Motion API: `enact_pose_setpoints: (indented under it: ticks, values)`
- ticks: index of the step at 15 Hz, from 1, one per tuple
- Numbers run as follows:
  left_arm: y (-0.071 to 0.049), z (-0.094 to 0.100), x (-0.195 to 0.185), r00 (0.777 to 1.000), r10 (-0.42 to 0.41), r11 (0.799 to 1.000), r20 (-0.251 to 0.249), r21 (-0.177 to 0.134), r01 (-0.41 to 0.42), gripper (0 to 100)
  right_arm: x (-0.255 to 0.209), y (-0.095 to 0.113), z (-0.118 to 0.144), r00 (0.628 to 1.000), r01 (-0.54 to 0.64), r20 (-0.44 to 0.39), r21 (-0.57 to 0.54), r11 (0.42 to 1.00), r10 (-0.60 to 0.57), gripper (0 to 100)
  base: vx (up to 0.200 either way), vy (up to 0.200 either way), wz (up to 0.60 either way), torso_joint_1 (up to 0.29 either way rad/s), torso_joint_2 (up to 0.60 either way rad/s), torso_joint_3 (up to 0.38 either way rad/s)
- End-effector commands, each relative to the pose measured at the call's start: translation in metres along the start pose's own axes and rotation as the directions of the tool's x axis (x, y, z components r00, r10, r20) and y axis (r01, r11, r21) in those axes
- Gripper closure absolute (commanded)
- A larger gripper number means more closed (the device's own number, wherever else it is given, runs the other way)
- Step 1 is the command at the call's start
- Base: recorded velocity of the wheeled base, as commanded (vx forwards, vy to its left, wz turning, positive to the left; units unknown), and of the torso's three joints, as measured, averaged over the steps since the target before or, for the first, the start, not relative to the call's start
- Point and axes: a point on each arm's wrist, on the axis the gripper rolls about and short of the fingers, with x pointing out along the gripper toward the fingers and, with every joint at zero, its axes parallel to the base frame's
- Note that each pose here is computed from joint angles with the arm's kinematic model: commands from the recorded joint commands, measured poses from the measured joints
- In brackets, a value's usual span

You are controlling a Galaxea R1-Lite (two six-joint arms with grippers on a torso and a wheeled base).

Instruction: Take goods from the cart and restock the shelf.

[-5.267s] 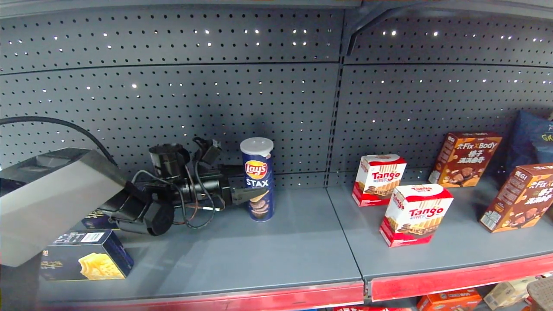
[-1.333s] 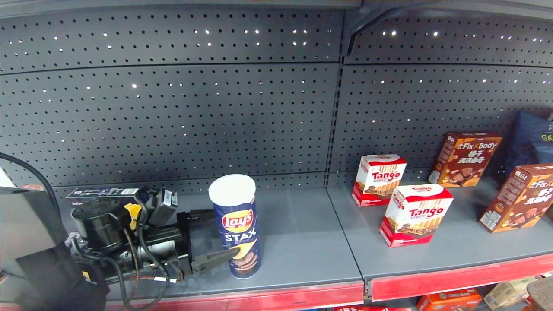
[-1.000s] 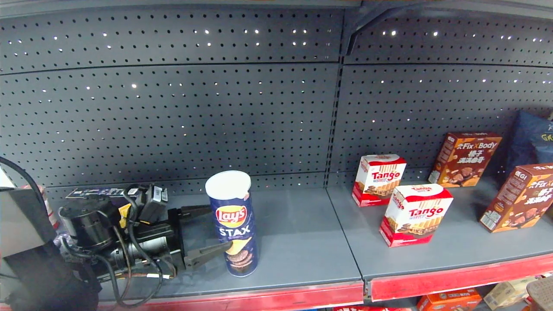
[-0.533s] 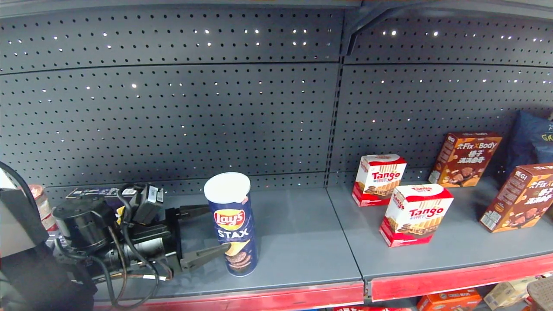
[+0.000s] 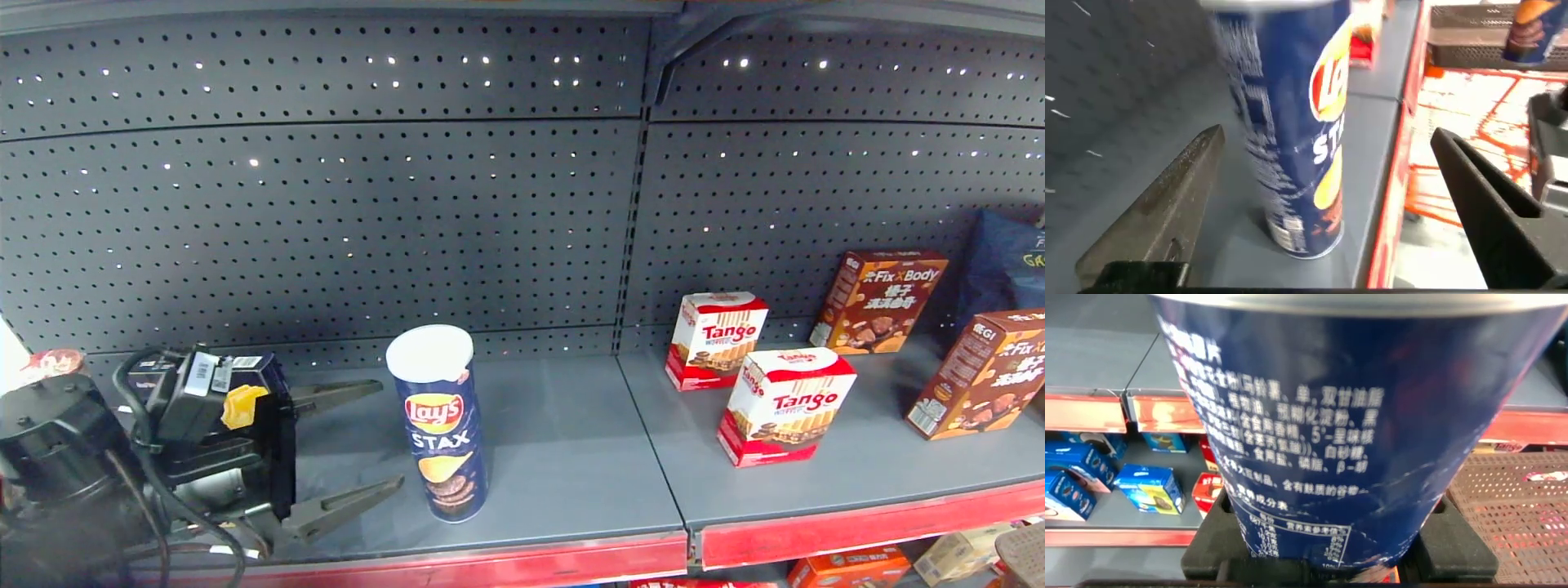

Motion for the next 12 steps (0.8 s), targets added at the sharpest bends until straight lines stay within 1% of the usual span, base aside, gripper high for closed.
enact_pose_setpoints:
  ticks: [1, 2, 3, 4, 5, 6, 7, 8, 9, 10, 12]
  values:
    - [-0.012, 0.019, -0.016, 0.998, 0.047, 0.996, 0.039, 0.068, -0.049, 0, -0.002, 0.0, 0.001, 1.0, 0.003, 0.02, 0.0, 1.0, -0.003, 100, 0.0, 0.0, 0.0, 0.0, 0.0, 0.0]
    - [-0.018, 0.023, -0.021, 0.997, 0.067, 0.994, 0.045, 0.079, -0.07, 0, -0.003, 0.0, 0.002, 1.0, 0.007, 0.029, 0.001, 1.0, -0.007, 100, 0.0, 0.0, 0.0, 0.0, 0.0, 0.0]
    - [-0.022, 0.024, -0.025, 0.995, 0.088, 0.993, 0.047, 0.079, -0.092, 0, -0.003, 0.0, 0.002, 0.999, 0.011, 0.033, 0.001, 1.0, -0.011, 100, 0.0, 0.0, 0.0, 0.0, 0.0, 0.0]
    - [-0.031, 0.026, -0.032, 0.989, 0.138, 0.987, 0.05, 0.073, -0.142, 0, -0.004, -0.001, 0.001, 0.999, 0.019, 0.035, 0.001, 1.0, -0.019, 100, 0.0, 0.0, 0.0, 0.0, 0.0, 0.0]
    - [-0.034, 0.027, -0.035, 0.985, 0.163, 0.984, 0.053, 0.068, -0.166, 0, -0.004, -0.001, 0.001, 0.999, 0.022, 0.043, 0.002, 1.0, -0.022, 100, 0.0, 0.0, 0.0, 0.0, 0.0, 0.0]
    - [-0.043, 0.029, -0.042, 0.973, 0.222, 0.973, 0.062, 0.055, -0.226, 0, -0.006, -0.001, 0.0, 0.998, 0.031, 0.057, 0.003, 1.0, -0.031, 100, 0.0, 0.0, 0.0, 0.0, 0.0, 0.0]
    - [-0.045, 0.029, -0.045, 0.965, 0.257, 0.964, 0.06, 0.05, -0.26, 0, -0.008, -0.001, -0.001, 0.997, 0.034, 0.075, 0.005, 0.999, -0.034, 100, 0.0, 0.0, 0.0, 0.0, 0.0, 0.0]
    - [-0.046, 0.03, -0.049, 0.948, 0.311, 0.948, 0.067, 0.056, -0.315, 0, -0.01, -0.001, -0.003, 0.995, 0.037, 0.089, 0.006, 0.999, -0.037, 100, 0.0, 0.0, 0.0, 0.0, 0.0, 0.0]
    - [-0.047, 0.033, -0.051, 0.938, 0.336, 0.938, 0.079, 0.065, -0.341, 0, -0.011, -0.001, -0.005, 0.995, 0.037, 0.092, 0.006, 0.999, -0.037, 100, 0.0, 0.0, 0.0, 0.0, 0.0, 0.0]
    - [-0.051, 0.039, -0.054, 0.92, 0.377, 0.919, 0.106, 0.082, -0.386, 0, -0.015, -0.001, -0.009, 0.995, 0.037, 0.094, 0.006, 0.999, -0.038, 100, 0.0, 0.0, 0.0, 0.0, 0.0, 0.0]
    - [-0.056, 0.043, -0.06, 0.887, 0.446, 0.886, 0.118, 0.086, -0.456, 0, -0.02, 0.0, -0.014, 0.993, 0.042, 0.115, 0.009, 0.999, -0.042, 100, 0.0, 0.0, 0.0, 0.0, 0.0, 0.0]
